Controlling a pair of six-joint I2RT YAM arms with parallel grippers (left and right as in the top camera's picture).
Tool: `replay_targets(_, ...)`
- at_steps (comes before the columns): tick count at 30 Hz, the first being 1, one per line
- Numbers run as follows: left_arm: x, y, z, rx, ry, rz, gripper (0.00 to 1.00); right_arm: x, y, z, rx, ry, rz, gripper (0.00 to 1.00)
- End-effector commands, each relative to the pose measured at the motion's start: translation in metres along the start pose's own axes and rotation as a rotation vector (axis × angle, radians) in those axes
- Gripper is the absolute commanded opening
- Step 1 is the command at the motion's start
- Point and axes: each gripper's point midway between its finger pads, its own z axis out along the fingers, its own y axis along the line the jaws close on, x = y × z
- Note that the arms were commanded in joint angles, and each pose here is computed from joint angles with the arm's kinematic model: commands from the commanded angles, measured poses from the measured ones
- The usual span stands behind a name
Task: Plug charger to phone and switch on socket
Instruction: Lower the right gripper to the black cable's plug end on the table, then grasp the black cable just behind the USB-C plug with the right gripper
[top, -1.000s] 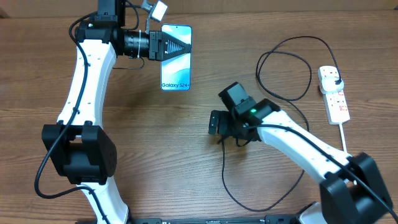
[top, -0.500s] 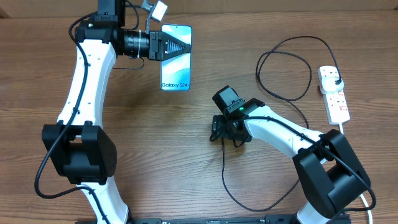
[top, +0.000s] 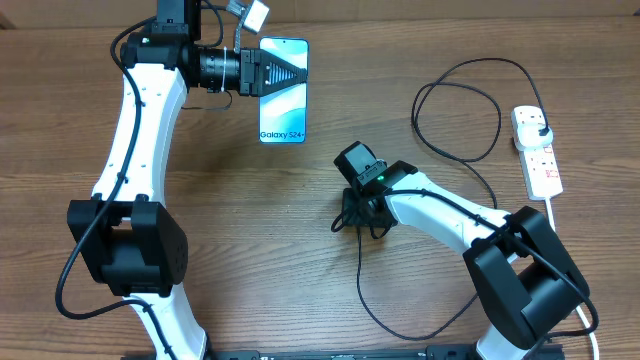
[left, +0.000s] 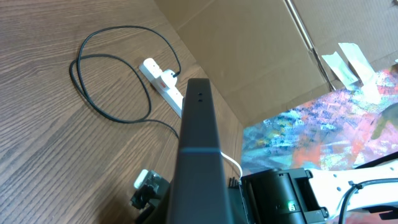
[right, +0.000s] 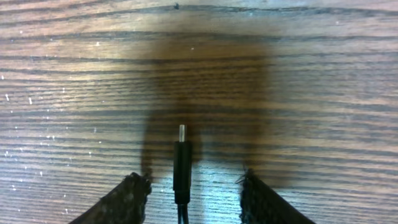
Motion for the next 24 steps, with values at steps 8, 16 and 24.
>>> replay_targets(8,-0.005,0.0,-0.005,0.014,-0.016,0.025,0.04,0.001,0.008,0.003,-0.003,0.004,-0.011,0.14)
replay_targets(16,-0.005,0.0,-0.005,0.014,-0.016,0.025,0.05,-0.001,0.01,0.003,-0.011,-0.005,-0.011,0.04)
replay_targets(24,-0.01,-0.001,-0.005,0.021,-0.027,0.01,0.04,-0.002,0.025,-0.004,-0.089,0.026,-0.007,0.04)
